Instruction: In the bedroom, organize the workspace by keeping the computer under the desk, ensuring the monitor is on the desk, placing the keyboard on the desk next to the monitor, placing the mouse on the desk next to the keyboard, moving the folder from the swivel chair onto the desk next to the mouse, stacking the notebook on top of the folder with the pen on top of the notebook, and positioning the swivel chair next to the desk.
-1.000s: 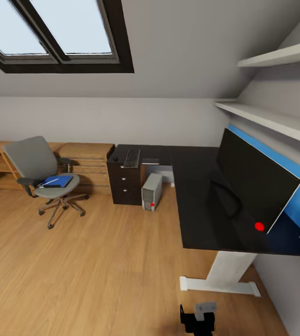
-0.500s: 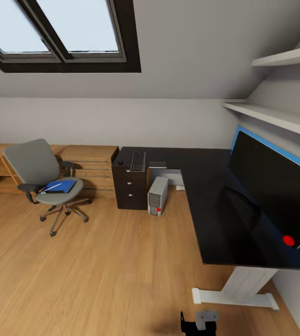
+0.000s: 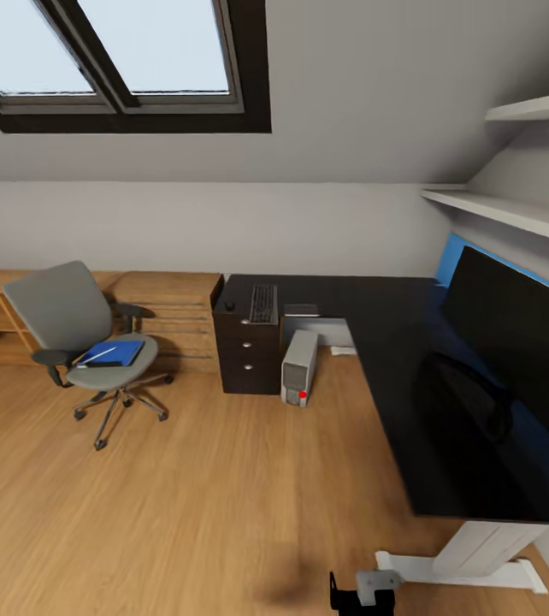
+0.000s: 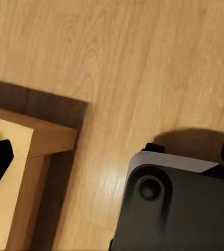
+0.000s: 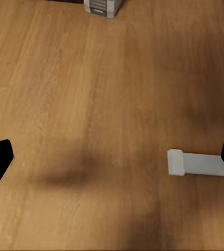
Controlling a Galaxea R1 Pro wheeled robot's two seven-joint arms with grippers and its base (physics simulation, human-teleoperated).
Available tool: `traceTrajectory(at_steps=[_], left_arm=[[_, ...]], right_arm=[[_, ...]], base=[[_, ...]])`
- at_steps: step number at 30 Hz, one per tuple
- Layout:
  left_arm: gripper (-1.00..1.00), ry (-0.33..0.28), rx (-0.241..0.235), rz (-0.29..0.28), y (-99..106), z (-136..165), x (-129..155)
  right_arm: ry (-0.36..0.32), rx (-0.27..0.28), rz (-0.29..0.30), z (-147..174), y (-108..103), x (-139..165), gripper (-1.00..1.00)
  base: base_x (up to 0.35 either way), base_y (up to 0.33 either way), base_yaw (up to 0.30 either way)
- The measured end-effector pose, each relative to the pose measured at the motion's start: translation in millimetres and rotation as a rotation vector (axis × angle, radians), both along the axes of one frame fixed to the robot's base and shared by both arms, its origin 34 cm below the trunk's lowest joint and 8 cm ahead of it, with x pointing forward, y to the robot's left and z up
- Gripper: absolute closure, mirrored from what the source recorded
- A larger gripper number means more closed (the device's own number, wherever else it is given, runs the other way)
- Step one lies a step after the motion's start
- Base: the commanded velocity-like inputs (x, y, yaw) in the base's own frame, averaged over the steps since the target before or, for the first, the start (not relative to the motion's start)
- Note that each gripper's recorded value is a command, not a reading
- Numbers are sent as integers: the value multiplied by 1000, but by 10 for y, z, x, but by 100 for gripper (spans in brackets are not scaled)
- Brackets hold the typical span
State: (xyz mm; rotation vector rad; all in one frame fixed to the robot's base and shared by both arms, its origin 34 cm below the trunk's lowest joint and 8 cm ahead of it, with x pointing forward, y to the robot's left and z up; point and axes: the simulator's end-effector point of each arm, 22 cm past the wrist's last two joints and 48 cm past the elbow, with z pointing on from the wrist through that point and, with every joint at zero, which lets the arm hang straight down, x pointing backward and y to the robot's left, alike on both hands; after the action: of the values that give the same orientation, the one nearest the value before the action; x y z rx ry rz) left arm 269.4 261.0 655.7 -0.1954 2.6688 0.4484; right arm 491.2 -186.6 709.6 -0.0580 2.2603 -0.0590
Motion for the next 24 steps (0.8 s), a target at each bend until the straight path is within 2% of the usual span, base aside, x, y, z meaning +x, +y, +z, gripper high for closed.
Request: traceTrajectory(at_steps=[8, 24], left_arm=[[-100, -1, 0, 0, 3, 2, 4], [-100, -1, -1, 0, -8, 1, 2]], right_arm=[[-2, 2, 1, 10, 15, 6, -100], [-2, 4, 3, 11, 32, 6, -100]], base=[[238, 270, -191], [252, 252, -11]])
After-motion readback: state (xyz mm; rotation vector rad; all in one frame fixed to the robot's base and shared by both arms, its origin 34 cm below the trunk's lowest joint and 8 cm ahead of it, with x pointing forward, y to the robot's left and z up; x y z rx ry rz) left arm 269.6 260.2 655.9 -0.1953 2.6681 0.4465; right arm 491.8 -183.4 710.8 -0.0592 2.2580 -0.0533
